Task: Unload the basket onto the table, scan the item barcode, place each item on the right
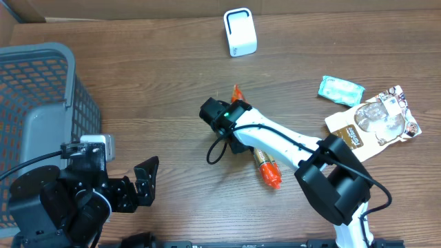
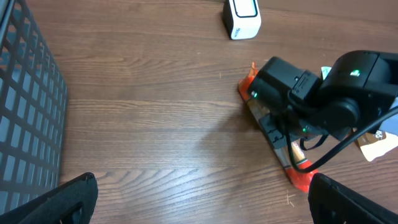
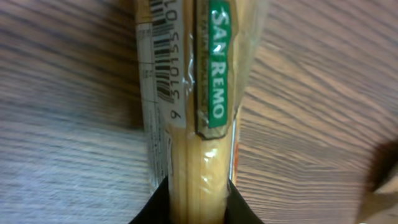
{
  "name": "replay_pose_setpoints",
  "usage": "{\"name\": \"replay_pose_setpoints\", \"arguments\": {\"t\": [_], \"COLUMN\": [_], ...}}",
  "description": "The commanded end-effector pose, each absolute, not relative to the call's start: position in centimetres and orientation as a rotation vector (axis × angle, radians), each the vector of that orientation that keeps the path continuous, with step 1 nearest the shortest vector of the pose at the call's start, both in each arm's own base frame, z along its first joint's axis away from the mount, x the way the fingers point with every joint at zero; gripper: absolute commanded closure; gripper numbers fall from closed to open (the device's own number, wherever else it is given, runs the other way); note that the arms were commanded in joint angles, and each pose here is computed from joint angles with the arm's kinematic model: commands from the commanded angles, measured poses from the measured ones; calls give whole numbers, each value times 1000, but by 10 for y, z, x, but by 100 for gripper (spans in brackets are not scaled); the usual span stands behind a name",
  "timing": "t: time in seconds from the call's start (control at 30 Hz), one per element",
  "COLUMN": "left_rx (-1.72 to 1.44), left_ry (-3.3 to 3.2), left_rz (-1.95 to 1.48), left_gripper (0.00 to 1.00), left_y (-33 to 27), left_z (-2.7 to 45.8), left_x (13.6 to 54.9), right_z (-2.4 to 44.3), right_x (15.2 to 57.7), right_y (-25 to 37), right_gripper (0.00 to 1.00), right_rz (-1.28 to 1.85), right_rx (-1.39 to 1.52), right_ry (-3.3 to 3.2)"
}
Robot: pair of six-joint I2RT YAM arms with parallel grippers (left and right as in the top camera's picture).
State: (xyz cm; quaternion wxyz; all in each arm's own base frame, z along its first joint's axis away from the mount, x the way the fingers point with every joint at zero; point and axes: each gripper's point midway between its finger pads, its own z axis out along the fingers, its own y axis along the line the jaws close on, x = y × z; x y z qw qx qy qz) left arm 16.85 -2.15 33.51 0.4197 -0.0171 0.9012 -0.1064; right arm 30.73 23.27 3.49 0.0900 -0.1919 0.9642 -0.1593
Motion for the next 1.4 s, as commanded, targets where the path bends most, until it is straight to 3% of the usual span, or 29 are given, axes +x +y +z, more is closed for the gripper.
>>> {"name": "replay_pose_setpoints", "arguments": {"t": [0.0,0.1,0.13,0.2,0.47,0.57,1.1,1.2,1.37], "left_rx": [-28,-28,-28,-28,-28,-28,-28,-28,-28], "left_ry": [2245,2245,2245,2245,2245,2245,2245,2245,2245], "left_rz": [-248,-248,-248,-248,-248,-248,-248,-248,-248], "left_gripper": [0,0,0,0,0,0,0,0,0], "left_y": [-20,-20,-20,-20,-20,-20,-20,-20,-20], "left_z": [339,339,339,339,339,339,339,339,339], "left_x": [169,169,169,169,169,169,169,169,169], "right_z": [23,21,20,20,23,27,154,146,120], "right_x": [299,297,295,294,307,309,323,326,336], "right_y": [246,250,252,253,235,234,256,250,225], "right_gripper": [78,62,64,78,80,96,96,96,96], "right_rz": [-257,-121,-61,33,228,327,948,912,583], "right_rx": [-639,-667,-665,-674,-615,-613,-699,-691,-603], "right_ry": [2979,3034,3058,3090,3154,3163,2793,2804,2891]}}
